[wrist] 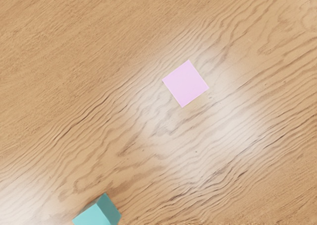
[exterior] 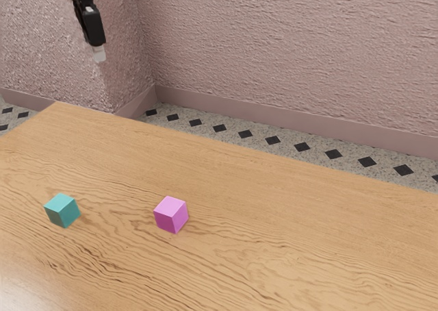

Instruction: Pick up the blue block with one arm, and put the blue block on the pink block with one arm

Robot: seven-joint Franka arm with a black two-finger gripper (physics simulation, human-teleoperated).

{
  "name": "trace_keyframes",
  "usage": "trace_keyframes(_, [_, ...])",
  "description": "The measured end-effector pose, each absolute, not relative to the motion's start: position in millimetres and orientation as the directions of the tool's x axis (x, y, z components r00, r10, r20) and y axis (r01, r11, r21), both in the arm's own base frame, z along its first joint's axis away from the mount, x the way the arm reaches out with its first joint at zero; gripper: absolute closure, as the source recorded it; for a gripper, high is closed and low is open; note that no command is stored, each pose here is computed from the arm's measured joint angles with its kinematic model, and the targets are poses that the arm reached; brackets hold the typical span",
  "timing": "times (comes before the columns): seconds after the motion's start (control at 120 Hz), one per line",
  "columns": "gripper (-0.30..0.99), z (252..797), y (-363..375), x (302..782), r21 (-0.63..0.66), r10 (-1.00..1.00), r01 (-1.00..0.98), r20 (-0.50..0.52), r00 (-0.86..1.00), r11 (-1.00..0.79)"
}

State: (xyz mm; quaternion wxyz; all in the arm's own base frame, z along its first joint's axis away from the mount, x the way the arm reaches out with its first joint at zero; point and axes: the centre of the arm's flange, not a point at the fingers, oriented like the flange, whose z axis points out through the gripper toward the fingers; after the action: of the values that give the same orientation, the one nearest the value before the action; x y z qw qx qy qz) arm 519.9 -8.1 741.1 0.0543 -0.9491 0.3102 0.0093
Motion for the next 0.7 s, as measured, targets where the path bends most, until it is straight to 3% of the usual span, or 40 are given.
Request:
trace_keyframes(0.217, [0.00, 715.3, -62.0, 529.3, -0.058, -0.689, -0.697, -0.114, 0.716, -0.714])
trace_keyframes(0.325, [0.00, 666.1, -85.9, 521.5, -0.054, -0.740, -0.758, -0.185, 0.647, -0.649])
trace_keyframes(0.567, [0.00, 588.7, -148.6, 540.8, -0.037, -0.883, -0.902, -0.187, 0.430, -0.431])
trace_keyframes(0.7, [0.00, 557.6, -104.0, 558.7, 0.019, -0.898, -0.910, -0.171, 0.406, -0.415])
